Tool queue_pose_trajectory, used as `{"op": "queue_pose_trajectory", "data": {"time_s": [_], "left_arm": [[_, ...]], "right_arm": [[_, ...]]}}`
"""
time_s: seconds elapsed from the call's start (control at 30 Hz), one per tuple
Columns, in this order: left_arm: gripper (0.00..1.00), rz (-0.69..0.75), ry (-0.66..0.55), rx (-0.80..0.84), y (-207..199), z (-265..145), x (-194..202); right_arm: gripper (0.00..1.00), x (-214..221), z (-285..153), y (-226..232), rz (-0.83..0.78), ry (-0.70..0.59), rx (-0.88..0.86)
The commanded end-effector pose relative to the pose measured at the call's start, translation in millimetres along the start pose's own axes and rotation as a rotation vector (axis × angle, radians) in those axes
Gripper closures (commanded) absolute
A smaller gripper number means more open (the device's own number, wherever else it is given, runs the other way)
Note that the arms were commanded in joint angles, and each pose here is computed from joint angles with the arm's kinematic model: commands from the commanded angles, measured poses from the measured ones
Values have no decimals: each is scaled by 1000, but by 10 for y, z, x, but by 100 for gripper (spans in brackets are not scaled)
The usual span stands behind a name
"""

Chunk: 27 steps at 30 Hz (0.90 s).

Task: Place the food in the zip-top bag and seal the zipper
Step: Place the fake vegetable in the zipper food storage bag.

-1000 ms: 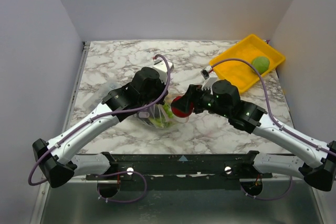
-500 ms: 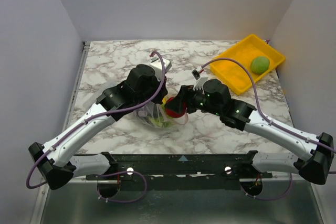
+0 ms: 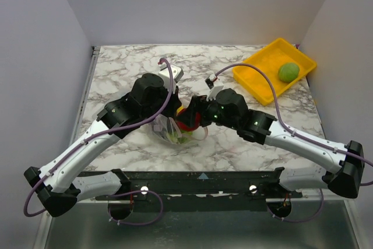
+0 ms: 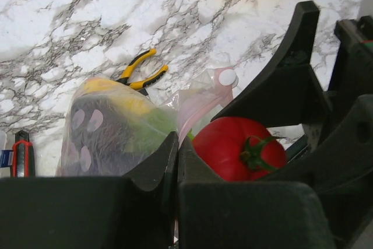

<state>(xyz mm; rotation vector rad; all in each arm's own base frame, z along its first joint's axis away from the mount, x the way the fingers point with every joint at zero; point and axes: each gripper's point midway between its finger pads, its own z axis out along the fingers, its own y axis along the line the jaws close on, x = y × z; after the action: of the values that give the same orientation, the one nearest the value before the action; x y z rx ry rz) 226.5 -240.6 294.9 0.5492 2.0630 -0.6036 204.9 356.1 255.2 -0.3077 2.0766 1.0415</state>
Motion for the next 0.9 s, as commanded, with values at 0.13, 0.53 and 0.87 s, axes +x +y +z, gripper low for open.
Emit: {"op": "queue_pose_trajectory", "data": {"time_s": [0.13, 0.53, 0.87], "left_arm": [[100, -37, -69, 45, -70, -128, -147], [100, -75, -73, 62, -62, -120, -157], [100, -85, -44, 36, 24, -201, -86]], "right_arm": [[18, -201, -143, 119, -57, -27, -11], [0, -172, 99, 123, -54, 3, 6], [5, -432, -526, -149, -119, -112, 148]]}}
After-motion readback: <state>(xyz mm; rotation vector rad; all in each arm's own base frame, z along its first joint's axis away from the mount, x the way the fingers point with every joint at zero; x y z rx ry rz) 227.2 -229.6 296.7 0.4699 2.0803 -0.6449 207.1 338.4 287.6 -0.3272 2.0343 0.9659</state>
